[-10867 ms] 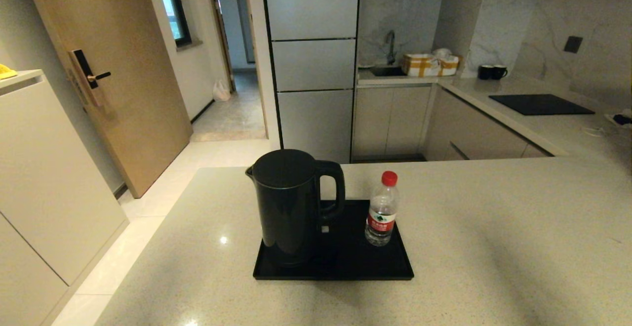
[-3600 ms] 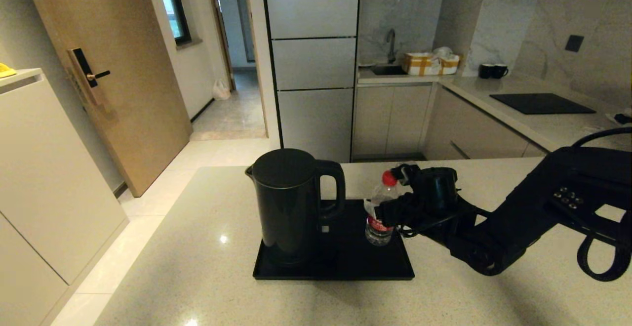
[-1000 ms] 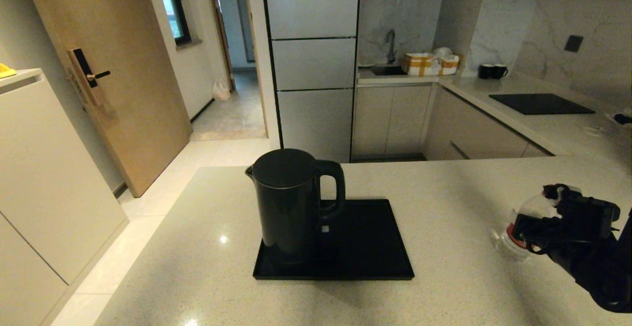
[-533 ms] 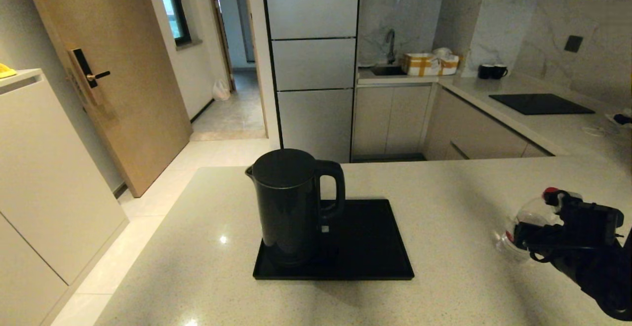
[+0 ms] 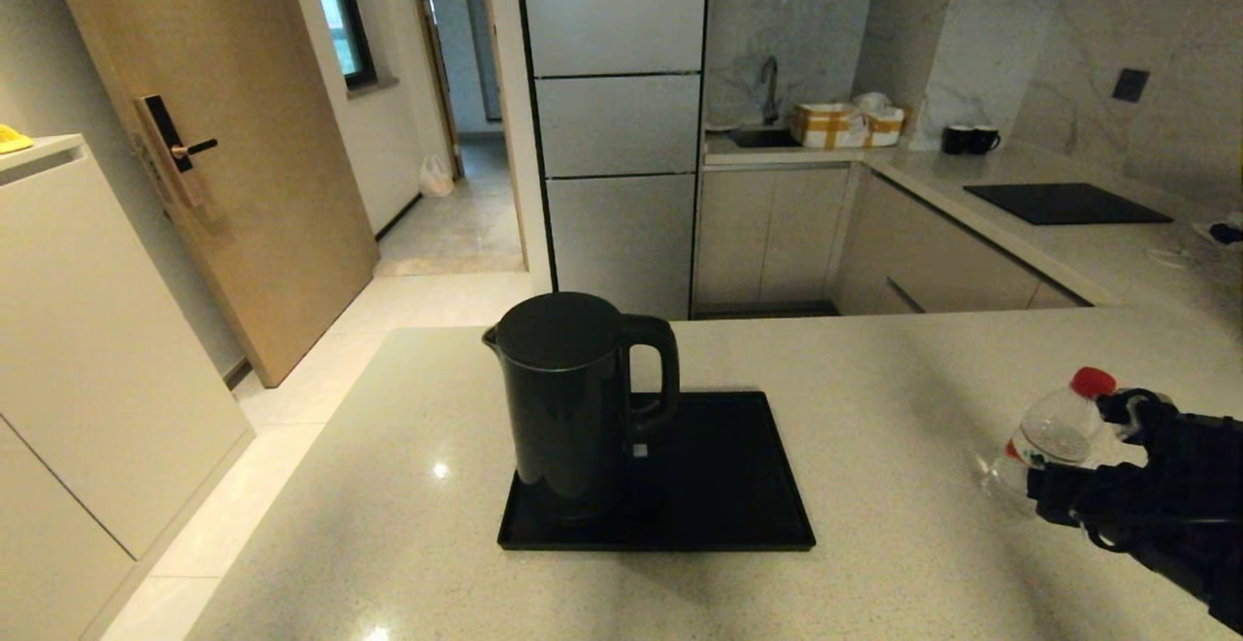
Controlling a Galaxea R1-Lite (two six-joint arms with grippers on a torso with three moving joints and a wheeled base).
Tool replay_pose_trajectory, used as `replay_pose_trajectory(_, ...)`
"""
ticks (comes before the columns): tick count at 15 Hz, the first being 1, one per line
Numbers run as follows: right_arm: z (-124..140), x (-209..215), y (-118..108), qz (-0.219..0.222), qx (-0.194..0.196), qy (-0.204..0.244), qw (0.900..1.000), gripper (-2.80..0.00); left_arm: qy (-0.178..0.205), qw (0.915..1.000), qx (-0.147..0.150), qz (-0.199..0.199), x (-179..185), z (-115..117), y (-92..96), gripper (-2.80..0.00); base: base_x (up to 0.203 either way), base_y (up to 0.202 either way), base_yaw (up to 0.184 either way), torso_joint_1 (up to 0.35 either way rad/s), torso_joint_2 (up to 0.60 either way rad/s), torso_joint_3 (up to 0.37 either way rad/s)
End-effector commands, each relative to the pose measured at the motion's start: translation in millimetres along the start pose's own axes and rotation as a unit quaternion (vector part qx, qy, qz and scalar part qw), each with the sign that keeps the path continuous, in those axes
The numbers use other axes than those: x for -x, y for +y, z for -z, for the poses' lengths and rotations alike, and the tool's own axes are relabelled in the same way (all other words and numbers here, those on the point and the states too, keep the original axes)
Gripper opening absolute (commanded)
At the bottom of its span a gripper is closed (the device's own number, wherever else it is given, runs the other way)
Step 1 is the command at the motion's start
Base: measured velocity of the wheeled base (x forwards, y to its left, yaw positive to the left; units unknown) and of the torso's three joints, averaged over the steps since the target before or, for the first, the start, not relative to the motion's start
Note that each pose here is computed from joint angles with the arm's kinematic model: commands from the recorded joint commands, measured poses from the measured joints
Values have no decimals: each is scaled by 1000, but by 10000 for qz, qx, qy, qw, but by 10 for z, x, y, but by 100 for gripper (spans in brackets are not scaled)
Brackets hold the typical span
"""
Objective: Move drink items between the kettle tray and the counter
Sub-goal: Place it on the right, then pick up the kettle
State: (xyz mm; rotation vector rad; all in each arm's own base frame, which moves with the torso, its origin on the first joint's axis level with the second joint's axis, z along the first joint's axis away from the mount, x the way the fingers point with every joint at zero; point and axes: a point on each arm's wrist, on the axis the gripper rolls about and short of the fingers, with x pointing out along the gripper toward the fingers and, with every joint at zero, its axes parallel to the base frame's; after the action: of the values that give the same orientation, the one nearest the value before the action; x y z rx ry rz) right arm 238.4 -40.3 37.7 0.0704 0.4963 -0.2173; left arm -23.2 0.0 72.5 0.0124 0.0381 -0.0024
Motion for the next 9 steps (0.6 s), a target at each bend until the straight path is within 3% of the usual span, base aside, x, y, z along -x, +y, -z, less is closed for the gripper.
replay_pose_trajectory(1, -200, 264, -7, -19, -27, -591, 9982, 0, 1, 10000, 0, 2, 0, 2, 0, -280, 0, 0, 0, 0, 0, 0)
replay_pose_trajectory(5, -598, 744, -28, 4, -30, -1516, 9884, 0, 1, 10000, 0, -3, 0, 2, 0, -280, 0, 0, 0, 0, 0, 0)
replay_pose_trajectory(7, -886, 1152, -1, -116, -7, -1737, 9847, 0, 1, 10000, 0, -3, 0, 2, 0, -280, 0, 0, 0, 0, 0, 0)
replay_pose_trajectory(8, -989, 1394, 29, -256, 16, -1464, 9889, -280, 1, 10000, 0, -3, 0, 2, 0, -280, 0, 0, 0, 0, 0, 0)
replay_pose_trajectory(9, -1067, 1691, 65, -444, 61, -1164, 9922, -280, 1, 10000, 0, -3, 0, 2, 0, -280, 0, 0, 0, 0, 0, 0)
